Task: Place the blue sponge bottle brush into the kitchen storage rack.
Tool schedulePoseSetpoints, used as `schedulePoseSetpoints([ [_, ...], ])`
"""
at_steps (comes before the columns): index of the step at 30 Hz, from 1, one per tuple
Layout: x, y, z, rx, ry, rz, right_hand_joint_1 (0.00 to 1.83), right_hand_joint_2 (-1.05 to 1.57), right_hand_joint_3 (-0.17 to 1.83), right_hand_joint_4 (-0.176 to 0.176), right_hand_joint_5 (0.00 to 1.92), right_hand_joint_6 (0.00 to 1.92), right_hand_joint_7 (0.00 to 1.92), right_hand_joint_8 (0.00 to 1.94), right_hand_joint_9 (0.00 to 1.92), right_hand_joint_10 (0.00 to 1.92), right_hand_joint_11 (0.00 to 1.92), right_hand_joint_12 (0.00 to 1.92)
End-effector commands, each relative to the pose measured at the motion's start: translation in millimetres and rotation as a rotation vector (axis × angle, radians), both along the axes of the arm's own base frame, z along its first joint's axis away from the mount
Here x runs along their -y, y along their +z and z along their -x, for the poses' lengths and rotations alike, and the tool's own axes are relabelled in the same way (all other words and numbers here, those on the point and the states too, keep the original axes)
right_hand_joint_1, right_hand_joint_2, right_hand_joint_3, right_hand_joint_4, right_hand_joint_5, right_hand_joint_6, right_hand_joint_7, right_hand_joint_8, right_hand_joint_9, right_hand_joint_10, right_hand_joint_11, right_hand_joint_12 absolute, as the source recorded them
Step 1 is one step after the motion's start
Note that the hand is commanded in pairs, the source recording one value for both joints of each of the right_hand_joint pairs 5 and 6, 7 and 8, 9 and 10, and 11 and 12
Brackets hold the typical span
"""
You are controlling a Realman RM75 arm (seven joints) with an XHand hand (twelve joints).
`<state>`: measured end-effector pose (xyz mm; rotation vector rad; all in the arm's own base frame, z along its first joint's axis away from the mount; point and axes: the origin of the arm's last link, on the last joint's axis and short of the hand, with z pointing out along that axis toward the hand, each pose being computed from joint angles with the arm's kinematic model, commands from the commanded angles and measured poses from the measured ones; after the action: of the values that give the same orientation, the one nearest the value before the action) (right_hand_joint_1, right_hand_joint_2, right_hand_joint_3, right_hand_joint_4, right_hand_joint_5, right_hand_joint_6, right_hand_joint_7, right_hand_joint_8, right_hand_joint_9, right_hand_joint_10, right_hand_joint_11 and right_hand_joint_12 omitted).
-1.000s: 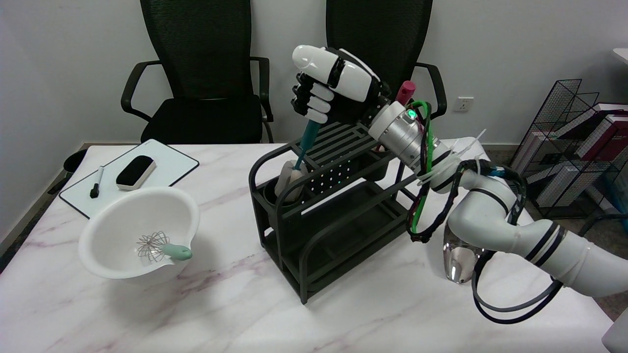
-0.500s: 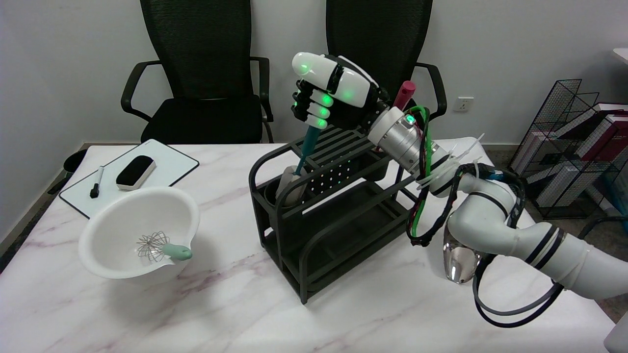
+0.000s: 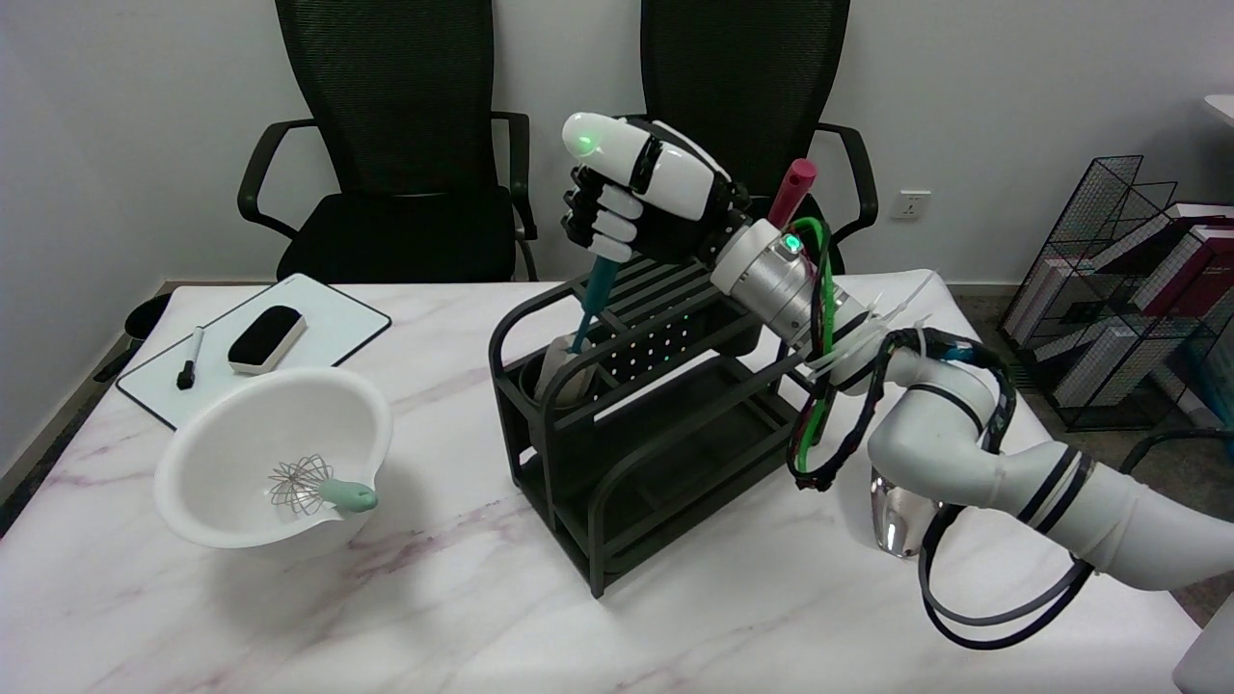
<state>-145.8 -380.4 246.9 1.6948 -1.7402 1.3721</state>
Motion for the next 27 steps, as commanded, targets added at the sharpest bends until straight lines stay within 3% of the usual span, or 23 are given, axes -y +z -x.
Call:
schedulePoseSetpoints([
  [1, 0.5, -13.4, 8.7, 0.035, -0.009, -0.027, 0.95, 1.57, 0.38, 0.000, 1.92, 1.92, 1.92, 1.92, 1.92, 1.92, 1.87, 1.87],
  [11, -0.9, -16.7, 13.4, 0.048, -0.016, -0.032, 0.89, 1.57, 0.38, 0.000, 1.92, 1.92, 1.82, 1.82, 1.82, 1.82, 1.62, 1.62],
  [13, -0.9, -16.7, 13.3, 0.048, -0.015, -0.033, 0.87, 1.57, 0.37, 0.000, 1.79, 1.79, 1.73, 1.73, 1.72, 1.72, 1.53, 1.53],
  [15, -1.3, -16.7, 12.5, 0.051, -0.009, -0.035, 0.84, 1.56, 0.50, 0.000, 1.55, 1.55, 1.61, 1.61, 1.63, 1.63, 1.34, 1.34],
  [17, -1.7, -16.7, 11.7, 0.053, -0.004, -0.036, 0.96, 1.27, 0.82, 0.000, 1.25, 1.25, 1.49, 1.49, 1.54, 1.54, 1.21, 1.21],
  [21, -2.3, -16.5, 10.0, 0.058, 0.006, -0.038, 1.06, 0.98, 1.02, 0.000, 0.88, 0.88, 1.32, 1.32, 1.36, 1.36, 0.97, 0.97],
  [27, -3.0, -16.4, 8.2, 0.062, 0.016, -0.041, 1.09, 0.87, 1.03, 0.000, 0.68, 0.68, 1.21, 1.21, 1.22, 1.22, 0.83, 0.83],
])
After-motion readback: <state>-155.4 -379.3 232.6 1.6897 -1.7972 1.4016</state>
